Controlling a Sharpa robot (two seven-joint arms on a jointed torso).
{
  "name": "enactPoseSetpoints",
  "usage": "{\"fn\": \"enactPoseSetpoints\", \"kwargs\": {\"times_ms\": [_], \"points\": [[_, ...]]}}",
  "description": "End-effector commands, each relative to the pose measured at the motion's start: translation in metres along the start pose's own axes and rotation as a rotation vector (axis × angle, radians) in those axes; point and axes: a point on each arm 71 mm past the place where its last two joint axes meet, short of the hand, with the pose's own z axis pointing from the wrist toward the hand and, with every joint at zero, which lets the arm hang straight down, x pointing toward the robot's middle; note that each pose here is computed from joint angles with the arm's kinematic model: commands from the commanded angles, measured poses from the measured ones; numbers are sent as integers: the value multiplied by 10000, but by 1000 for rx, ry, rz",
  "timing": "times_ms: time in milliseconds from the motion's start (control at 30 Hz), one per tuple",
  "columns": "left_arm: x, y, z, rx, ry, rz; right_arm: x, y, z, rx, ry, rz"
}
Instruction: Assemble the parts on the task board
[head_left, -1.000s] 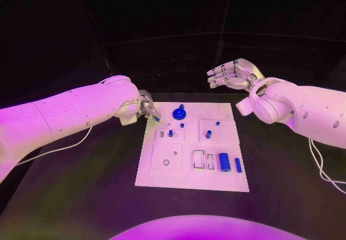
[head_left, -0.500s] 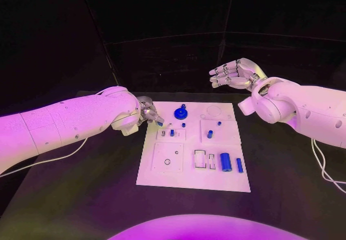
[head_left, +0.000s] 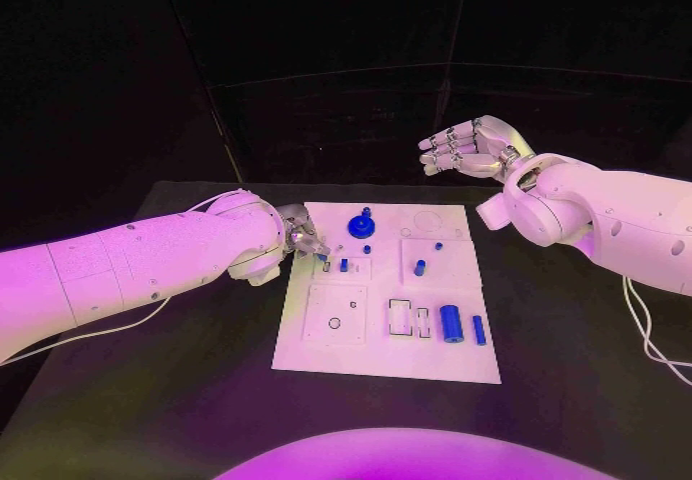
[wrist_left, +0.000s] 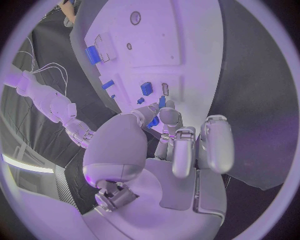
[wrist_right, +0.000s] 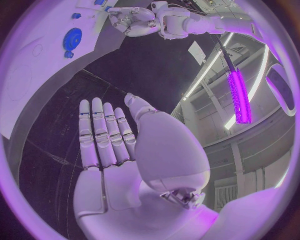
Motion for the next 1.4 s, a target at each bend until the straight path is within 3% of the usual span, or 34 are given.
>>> {"fn": "enactPoseSetpoints", "kwargs": {"times_ms": [33, 633, 1400], "points": [[-17, -10, -5, -4, -46, 43, 3, 18, 5, -10, 7, 5], [105, -31, 21, -17, -17, 109, 8, 21, 10, -14, 7, 5], [136, -51, 2, -7, -9, 113, 13, 16, 17, -13, 11, 6]]}}
